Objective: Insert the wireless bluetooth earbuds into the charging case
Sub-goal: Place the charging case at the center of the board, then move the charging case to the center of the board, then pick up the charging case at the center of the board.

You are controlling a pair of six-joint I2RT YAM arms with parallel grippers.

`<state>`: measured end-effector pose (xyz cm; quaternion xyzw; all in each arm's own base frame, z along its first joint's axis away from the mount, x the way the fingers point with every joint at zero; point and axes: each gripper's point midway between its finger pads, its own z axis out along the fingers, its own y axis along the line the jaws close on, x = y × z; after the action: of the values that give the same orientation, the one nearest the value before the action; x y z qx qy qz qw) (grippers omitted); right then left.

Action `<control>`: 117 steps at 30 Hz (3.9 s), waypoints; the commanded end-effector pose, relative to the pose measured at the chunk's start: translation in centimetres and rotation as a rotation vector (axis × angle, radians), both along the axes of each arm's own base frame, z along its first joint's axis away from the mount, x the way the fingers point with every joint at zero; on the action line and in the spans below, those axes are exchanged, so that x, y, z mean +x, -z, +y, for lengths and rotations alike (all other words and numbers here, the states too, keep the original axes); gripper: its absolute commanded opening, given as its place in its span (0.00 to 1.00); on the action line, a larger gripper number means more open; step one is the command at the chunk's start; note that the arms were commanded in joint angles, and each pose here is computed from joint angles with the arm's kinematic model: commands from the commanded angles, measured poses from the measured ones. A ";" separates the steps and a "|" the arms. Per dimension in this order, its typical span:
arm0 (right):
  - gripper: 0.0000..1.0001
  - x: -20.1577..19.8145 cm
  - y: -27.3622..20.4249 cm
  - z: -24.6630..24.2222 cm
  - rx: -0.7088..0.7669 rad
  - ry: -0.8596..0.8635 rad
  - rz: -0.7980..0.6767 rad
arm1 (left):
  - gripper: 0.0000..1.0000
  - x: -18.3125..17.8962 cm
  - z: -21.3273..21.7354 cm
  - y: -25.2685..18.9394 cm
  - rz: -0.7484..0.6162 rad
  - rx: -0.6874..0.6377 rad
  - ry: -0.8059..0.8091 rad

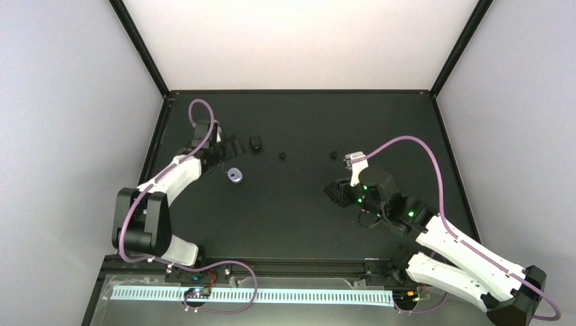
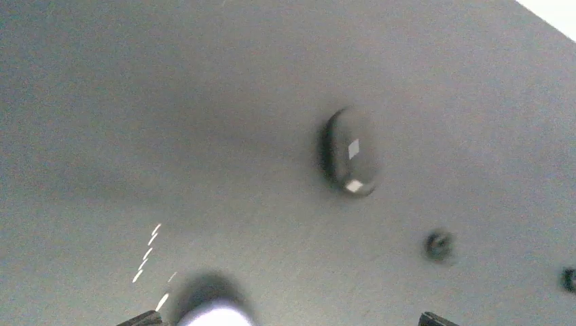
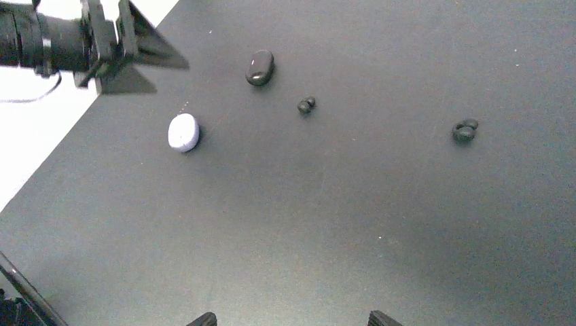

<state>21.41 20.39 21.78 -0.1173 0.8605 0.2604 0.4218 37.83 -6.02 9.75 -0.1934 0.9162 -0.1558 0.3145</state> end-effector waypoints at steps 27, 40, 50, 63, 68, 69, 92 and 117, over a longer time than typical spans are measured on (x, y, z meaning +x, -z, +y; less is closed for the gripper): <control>0.57 -0.7 -2.3 -2.7 -0.042 0.060 -0.011 | 0.76 12.7 -6.5 4.2 0.116 0.406 0.115; 0.58 -1.3 -2.8 -3.5 -0.018 0.077 -0.017 | 0.46 13.0 -7.9 6.8 0.207 0.351 0.149; 0.58 -1.5 -2.2 -3.9 -0.007 0.088 -0.018 | 0.36 8.0 -8.9 4.7 0.165 0.283 0.162; 0.58 -1.1 0.6 -1.9 0.001 0.037 0.021 | 0.35 -10.5 -17.5 4.9 0.166 0.112 0.285; 0.58 -1.1 1.6 -1.7 -0.004 0.036 0.043 | 0.31 -11.4 -20.0 5.0 0.201 0.157 0.280; 0.58 -1.1 1.9 -1.6 -0.003 0.034 0.050 | 0.31 -11.6 -20.5 5.2 0.211 0.161 0.287; 0.56 -0.6 7.3 4.9 -0.061 -0.167 0.238 | 0.99 -15.1 -11.7 -5.1 -0.111 0.179 0.247; 0.57 2.7 17.7 12.7 -0.403 -0.095 0.397 | 0.99 -18.7 -2.7 -9.8 -0.437 0.088 0.131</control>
<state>23.84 32.77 4.28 -0.1899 0.9523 0.1392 0.1939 19.04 -9.14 19.59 -0.0890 0.8449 -0.1844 0.4942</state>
